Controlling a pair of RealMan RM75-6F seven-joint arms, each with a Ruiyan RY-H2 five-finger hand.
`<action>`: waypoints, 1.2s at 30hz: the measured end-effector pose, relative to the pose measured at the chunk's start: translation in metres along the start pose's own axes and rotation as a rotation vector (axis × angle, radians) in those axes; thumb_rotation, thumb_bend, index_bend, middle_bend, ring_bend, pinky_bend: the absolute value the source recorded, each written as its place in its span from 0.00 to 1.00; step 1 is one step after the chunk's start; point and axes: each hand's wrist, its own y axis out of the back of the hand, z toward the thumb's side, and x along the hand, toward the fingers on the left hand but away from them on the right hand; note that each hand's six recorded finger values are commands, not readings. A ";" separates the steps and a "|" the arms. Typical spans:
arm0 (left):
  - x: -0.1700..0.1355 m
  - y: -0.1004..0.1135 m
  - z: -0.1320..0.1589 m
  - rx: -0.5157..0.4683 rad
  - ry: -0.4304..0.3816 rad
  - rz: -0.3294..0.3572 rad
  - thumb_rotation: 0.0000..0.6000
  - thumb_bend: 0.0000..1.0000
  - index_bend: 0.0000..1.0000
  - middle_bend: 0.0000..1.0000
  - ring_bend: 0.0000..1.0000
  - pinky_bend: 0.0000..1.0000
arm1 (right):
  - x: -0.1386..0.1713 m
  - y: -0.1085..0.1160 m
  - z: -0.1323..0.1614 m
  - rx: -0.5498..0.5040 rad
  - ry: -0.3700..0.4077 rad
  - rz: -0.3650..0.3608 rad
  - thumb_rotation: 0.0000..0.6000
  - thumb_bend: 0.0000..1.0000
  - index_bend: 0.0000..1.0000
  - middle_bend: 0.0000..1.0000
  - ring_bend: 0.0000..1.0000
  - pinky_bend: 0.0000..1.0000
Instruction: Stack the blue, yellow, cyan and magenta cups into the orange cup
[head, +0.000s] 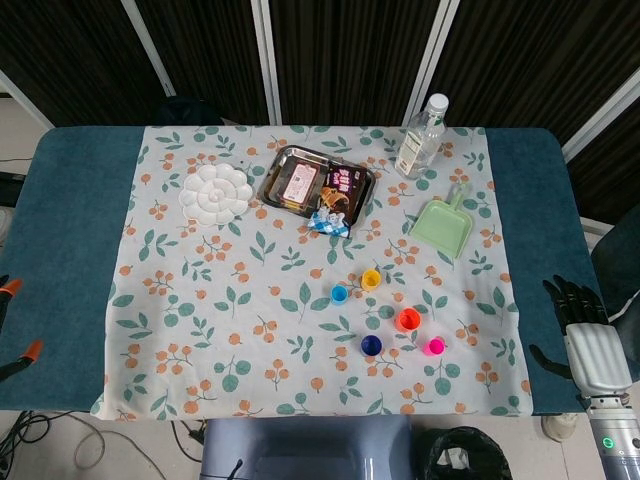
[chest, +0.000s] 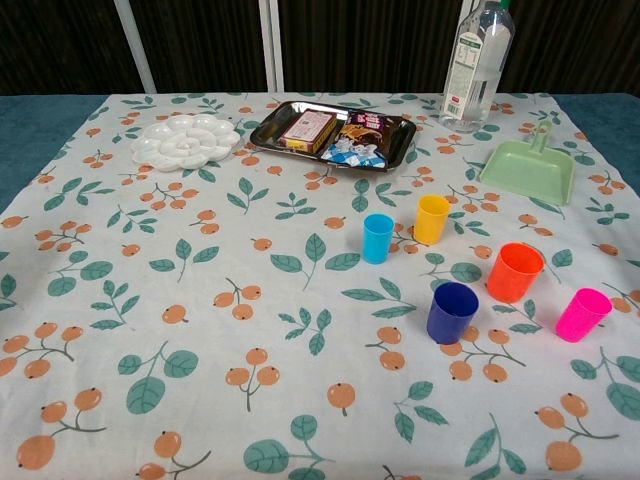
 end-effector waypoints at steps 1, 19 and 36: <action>0.000 0.000 0.000 0.000 0.001 0.000 1.00 0.19 0.15 0.10 0.00 0.00 | 0.000 0.000 0.000 -0.001 0.000 0.001 1.00 0.31 0.00 0.00 0.05 0.06; 0.000 0.000 -0.004 -0.008 0.024 0.002 1.00 0.19 0.15 0.10 0.00 0.00 | -0.005 0.013 0.010 -0.076 0.086 0.060 1.00 0.31 0.00 0.00 0.05 0.06; -0.001 -0.001 -0.004 -0.004 0.035 -0.002 1.00 0.19 0.15 0.10 0.00 0.00 | -0.050 0.045 0.086 0.094 0.456 0.173 1.00 0.31 0.05 0.00 0.05 0.06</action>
